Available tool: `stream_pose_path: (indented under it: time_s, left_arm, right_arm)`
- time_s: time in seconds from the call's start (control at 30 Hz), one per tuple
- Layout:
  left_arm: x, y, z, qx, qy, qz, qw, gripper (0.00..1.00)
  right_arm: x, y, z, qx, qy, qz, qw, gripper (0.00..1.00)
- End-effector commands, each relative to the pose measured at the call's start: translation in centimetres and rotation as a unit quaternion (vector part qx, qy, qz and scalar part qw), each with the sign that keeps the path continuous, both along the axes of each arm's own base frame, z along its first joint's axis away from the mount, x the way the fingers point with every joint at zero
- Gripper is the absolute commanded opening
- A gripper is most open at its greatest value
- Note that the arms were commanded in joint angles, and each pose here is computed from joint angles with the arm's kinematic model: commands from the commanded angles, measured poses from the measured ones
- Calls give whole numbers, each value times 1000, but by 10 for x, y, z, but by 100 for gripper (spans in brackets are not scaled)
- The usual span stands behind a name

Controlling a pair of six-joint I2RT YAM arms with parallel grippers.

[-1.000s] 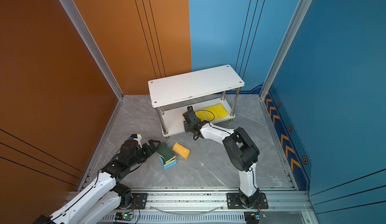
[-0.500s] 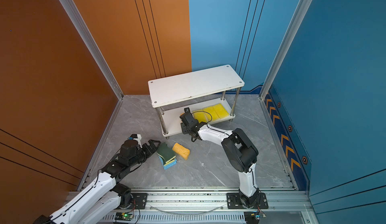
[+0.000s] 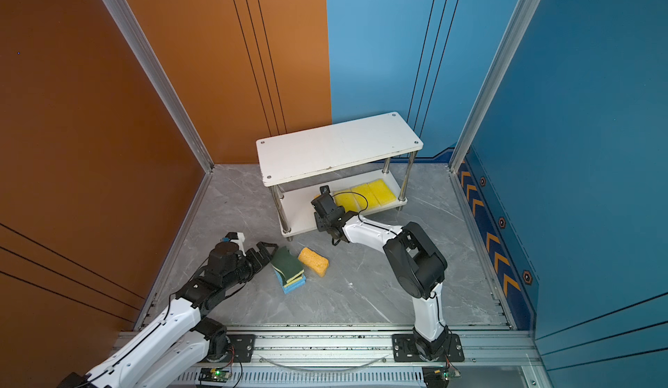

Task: Place and organize the cleaning sponges onto the shelf
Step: 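Lower the orange sponge beside the yellow sponges and open the right gripper, then withdraw the right gripper from the shelf toward the second orange sponge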

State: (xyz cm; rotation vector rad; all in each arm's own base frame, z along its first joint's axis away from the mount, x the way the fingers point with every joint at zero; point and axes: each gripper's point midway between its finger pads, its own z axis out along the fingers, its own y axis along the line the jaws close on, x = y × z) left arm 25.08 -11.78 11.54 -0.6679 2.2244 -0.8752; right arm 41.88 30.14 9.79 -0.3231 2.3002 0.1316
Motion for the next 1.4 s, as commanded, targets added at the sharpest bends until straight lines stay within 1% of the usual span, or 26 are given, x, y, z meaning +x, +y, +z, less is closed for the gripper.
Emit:
stream_pose_path:
  time_s: [0.0,0.23,0.43,0.73,1.17,1.37]
  left_arm:
    - [1,4,3,7,-4,5,1000,98]
    - [1,4,3,7,-3,5,1000,98]
    - [2,3,3,8,-4,5,1000,97]
    - [2,3,3,8,-2,5,1000,98]
    - [3,2,2,9,2,3,1000,98]
    - [4,2,4,9,-1,3,1000,98]
  right_arm:
    - [6,-3,16,-2,-19,-11,1000,64]
    - [5,-2,14,2,-15,-8,1000,66]
    - [4,-2,14,0,-14,-7,1000,71]
    - [4,-2,19,1,-19,-4,1000,72]
    - [-7,-7,49,6,-36,17,999,74]
    - [-20,-10,58,5,-28,40,999,76]
